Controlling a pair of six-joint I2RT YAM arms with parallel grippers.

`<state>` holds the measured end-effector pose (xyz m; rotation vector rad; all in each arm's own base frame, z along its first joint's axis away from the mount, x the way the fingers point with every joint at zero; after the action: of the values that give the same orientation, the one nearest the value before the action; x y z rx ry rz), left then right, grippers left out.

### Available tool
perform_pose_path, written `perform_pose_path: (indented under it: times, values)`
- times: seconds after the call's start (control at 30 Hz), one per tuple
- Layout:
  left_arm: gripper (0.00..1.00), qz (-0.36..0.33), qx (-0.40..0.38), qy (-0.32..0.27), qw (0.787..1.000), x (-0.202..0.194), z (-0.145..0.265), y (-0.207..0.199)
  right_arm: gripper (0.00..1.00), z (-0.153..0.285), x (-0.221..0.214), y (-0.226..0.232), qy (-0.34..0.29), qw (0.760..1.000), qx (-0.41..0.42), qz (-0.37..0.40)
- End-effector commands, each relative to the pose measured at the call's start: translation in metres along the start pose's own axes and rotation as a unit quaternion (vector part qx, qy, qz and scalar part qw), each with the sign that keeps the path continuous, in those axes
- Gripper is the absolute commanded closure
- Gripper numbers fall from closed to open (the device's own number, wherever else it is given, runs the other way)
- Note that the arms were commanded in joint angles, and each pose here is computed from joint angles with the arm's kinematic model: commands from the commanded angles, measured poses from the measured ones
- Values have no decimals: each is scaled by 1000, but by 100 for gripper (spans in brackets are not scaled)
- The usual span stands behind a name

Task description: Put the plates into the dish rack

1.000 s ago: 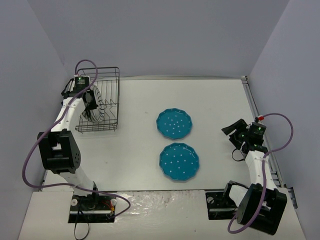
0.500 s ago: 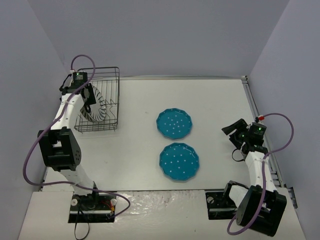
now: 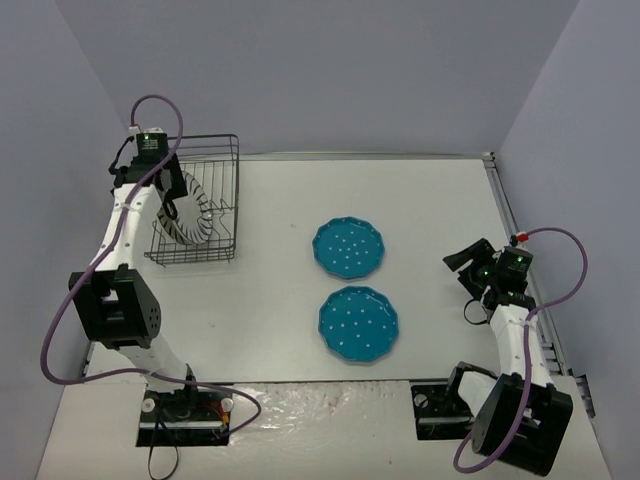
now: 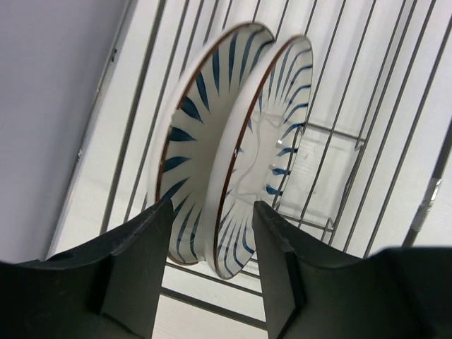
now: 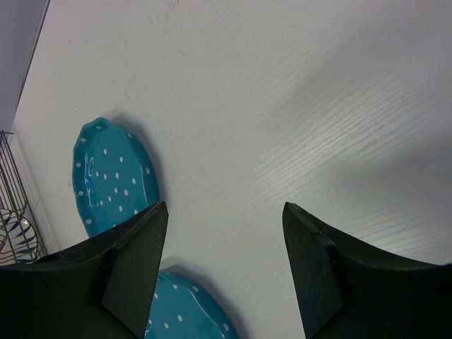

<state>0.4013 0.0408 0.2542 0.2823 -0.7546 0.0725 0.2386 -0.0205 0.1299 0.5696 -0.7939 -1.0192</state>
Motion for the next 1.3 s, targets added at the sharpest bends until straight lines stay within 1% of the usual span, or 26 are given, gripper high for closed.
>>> perform_pose_path:
  times: [0.0, 0.17, 0.33, 0.43, 0.47, 0.63, 0.77, 1.1, 1.27]
  values:
    - [54, 24, 31, -92, 995, 44, 66, 25, 37, 2, 4, 14, -9, 999, 33, 10]
    - [54, 30, 37, -110, 993, 48, 93, 32, 37, 2, 4, 14, -7, 999, 33, 14]
    - [53, 32, 24, -134, 990, 51, 127, 29, 37, -1, 4, 13, 1, 999, 27, 16]
    - [53, 16, -25, -154, 988, 50, 149, 2, 37, -3, 2, 13, 10, 999, 25, 17]
    - [50, 2, -43, -153, 987, 46, 153, -13, 37, -3, 2, 15, 10, 999, 27, 19]
    - [47, 0, -119, -165, 979, 30, 171, -53, 35, -7, -3, 20, 12, 999, 20, 31]
    - [46, 6, -214, -156, 964, 9, 168, -99, 34, -12, -19, 33, 26, 998, 19, 51]
    - [46, -36, -293, -108, 949, -29, 148, -190, 31, -44, -55, 59, 63, 993, 12, 97]
    - [46, -55, -318, -96, 942, -38, 145, -227, 32, -64, -69, 75, 66, 991, 6, 115]
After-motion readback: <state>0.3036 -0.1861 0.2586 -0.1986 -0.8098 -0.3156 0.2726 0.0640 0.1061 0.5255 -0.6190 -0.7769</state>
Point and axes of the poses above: each gripper's point midway between its finger pads, its own z axis back along the fingers, its own y axis along the line the jaws close on, x = y × z, the point moved 6 cm from there along z, back along the fingers, and after that the axes turned 15 degrees about -z, right-handed, at the moved point
